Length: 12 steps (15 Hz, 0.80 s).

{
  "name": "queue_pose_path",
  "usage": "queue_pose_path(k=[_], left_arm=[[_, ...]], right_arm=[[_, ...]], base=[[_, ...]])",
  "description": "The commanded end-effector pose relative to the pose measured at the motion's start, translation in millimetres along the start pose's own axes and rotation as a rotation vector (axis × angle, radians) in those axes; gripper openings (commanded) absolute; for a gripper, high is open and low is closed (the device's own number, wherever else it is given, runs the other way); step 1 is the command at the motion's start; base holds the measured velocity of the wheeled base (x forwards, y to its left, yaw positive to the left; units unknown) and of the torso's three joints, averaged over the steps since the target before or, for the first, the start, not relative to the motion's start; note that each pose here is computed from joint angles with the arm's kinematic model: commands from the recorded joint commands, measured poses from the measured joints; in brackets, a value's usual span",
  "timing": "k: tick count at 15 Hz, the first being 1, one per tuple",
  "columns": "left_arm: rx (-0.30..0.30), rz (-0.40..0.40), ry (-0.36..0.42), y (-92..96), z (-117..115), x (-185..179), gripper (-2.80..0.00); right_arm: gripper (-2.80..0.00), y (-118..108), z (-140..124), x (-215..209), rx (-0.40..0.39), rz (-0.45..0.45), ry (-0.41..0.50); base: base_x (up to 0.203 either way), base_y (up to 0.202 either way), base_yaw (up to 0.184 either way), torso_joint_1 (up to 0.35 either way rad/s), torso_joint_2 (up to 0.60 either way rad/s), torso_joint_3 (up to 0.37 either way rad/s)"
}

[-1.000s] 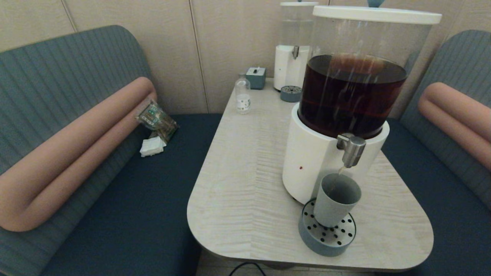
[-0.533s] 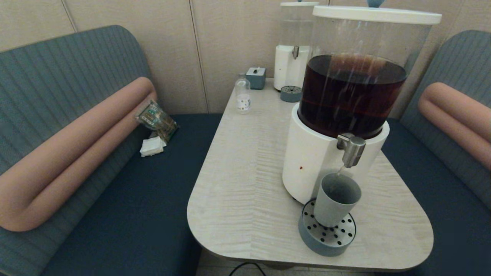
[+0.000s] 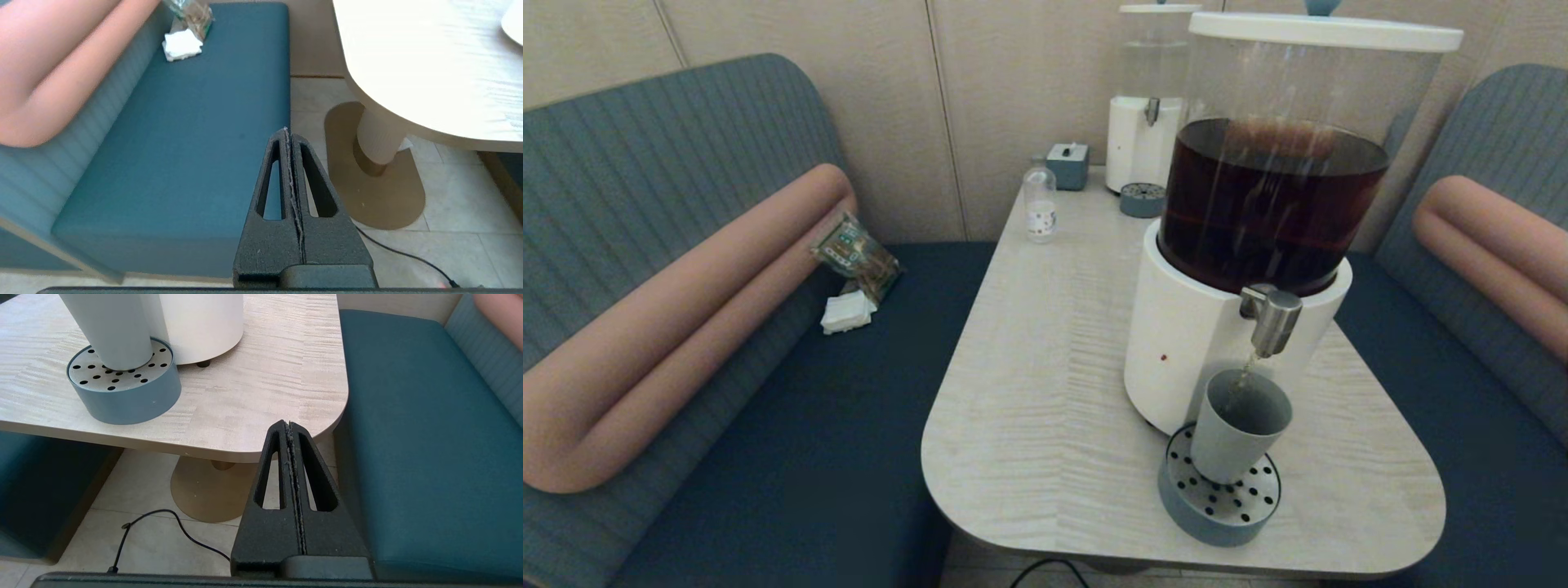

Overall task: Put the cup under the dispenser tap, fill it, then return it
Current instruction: Turn off the faucet

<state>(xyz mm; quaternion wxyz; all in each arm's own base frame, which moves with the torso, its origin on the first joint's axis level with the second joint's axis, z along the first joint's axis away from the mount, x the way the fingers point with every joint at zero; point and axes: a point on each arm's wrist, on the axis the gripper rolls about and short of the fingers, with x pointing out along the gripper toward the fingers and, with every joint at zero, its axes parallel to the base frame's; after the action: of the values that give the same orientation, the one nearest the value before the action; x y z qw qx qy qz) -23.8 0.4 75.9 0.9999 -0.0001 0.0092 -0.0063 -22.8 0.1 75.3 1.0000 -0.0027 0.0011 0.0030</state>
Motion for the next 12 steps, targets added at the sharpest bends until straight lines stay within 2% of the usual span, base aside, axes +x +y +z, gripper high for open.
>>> queue_pose_path(k=[1,3,4,5,6,7,8,9,12], left_arm=[[0.000,0.000,0.002,0.0,0,0,-2.80],[-0.001,-0.002,-0.014,-0.1,5,-2,-2.80],[-0.001,-0.006,-0.037,-0.1,14,-4,-2.80],[-0.002,-0.013,-0.068,-0.3,32,-9,-2.80],[-0.003,-0.023,-0.115,-0.5,60,-16,-2.80],[-0.007,-0.034,-0.172,-0.6,97,-24,-2.80],[-0.015,-0.044,-0.196,-0.7,135,-23,-2.80],[-0.024,-0.057,-0.205,-0.9,173,-16,-2.80],[-0.059,-0.096,-0.235,-2.0,267,28,-2.80]], right_arm=[[-2.80,0,0,0,-0.001,0.000,0.001],[-2.80,0,0,0,-0.001,0.000,0.001],[-2.80,0,0,0,-0.001,0.000,0.001],[-2.80,0,0,0,-0.001,0.000,0.001],[-2.80,0,0,0,-0.001,0.001,-0.001],[-2.80,0,0,0,-0.001,0.002,0.001],[-2.80,0,0,0,-0.001,0.002,0.001],[-2.80,0,0,0,-0.001,0.002,0.001],[-2.80,0,0,0,-0.001,0.001,0.001]], base=[[0.000,0.000,0.000,0.000,0.00,0.000],[0.000,0.000,0.000,0.000,0.00,0.000],[0.000,0.000,0.000,0.000,0.00,0.000],[0.000,0.000,0.000,0.000,0.00,0.000],[0.000,0.000,0.000,0.000,0.00,0.000],[0.000,0.000,0.000,0.000,0.00,0.000],[0.000,0.000,0.000,0.000,0.00,0.000],[0.000,0.000,0.000,0.000,0.00,0.000],[0.000,0.000,0.000,0.000,0.00,0.000]])
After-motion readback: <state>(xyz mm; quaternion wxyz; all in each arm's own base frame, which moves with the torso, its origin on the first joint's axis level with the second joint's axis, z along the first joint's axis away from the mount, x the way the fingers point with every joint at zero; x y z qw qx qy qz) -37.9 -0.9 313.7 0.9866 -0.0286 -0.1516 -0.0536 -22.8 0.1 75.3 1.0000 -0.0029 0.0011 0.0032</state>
